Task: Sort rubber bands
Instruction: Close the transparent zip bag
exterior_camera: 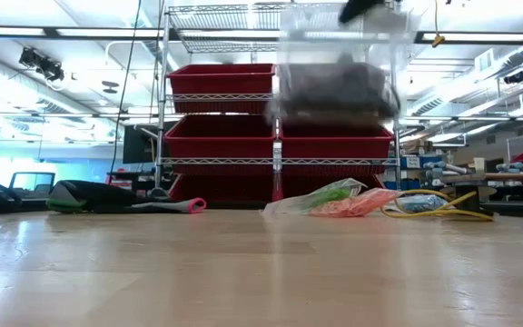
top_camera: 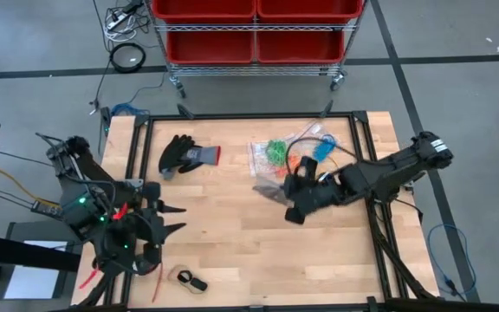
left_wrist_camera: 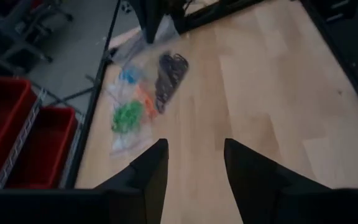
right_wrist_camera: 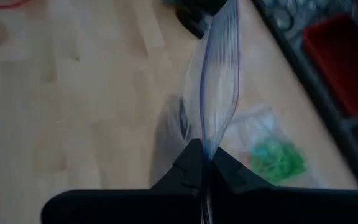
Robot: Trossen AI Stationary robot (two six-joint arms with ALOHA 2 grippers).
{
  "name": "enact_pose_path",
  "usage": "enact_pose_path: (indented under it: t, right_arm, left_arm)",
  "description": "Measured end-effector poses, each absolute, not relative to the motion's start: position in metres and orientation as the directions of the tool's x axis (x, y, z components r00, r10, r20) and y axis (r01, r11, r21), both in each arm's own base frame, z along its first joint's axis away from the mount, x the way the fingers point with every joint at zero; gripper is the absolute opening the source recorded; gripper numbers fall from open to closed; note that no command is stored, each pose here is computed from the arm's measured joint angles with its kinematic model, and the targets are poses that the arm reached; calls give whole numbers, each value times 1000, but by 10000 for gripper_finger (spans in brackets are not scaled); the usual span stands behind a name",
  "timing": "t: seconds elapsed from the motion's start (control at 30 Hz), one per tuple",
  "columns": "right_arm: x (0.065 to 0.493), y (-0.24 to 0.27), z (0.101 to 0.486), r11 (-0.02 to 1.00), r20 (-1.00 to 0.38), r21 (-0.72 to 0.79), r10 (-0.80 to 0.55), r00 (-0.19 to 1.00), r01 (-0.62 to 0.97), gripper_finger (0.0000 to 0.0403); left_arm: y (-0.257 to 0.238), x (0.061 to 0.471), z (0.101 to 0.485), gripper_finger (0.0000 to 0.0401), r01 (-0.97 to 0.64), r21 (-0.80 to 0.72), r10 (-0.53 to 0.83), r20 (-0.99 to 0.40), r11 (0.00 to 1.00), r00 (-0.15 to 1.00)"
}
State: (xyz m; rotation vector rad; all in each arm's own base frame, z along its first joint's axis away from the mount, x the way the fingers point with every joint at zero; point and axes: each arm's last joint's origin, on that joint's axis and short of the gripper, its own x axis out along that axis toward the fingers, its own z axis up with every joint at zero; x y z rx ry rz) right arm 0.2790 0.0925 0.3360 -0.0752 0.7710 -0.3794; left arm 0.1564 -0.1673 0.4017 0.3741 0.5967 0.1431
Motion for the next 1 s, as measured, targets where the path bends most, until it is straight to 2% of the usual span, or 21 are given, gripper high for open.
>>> enact_pose_path:
  t: [0.27, 0.43, 0.6, 0.8, 1.0]
  right_arm:
    - [268, 8, 289, 938, -637, 49, -236, 734, 343, 0]
    - [252, -45, 264, 895, -678, 137, -227, 699, 424, 0]
    - [242, -72, 252, 890, -699, 174, -190, 690, 422, 0]
    - [241, -86, 264, 939, -501, 221, -124, 857, 264, 0]
    - [227, -99, 264, 940, -449, 203, -160, 879, 275, 0]
  left_arm:
    - [-154, 142, 343, 163, -100, 285, 242, -525, 953, 816]
    - [-156, 143, 318, 163, -103, 222, 203, -495, 970, 845]
    - [-159, 144, 316, 163, -105, 194, 188, -481, 975, 856]
    - [-160, 137, 318, 163, -114, 219, 203, -442, 969, 874]
    - [-148, 130, 320, 163, -147, 217, 227, -407, 965, 885]
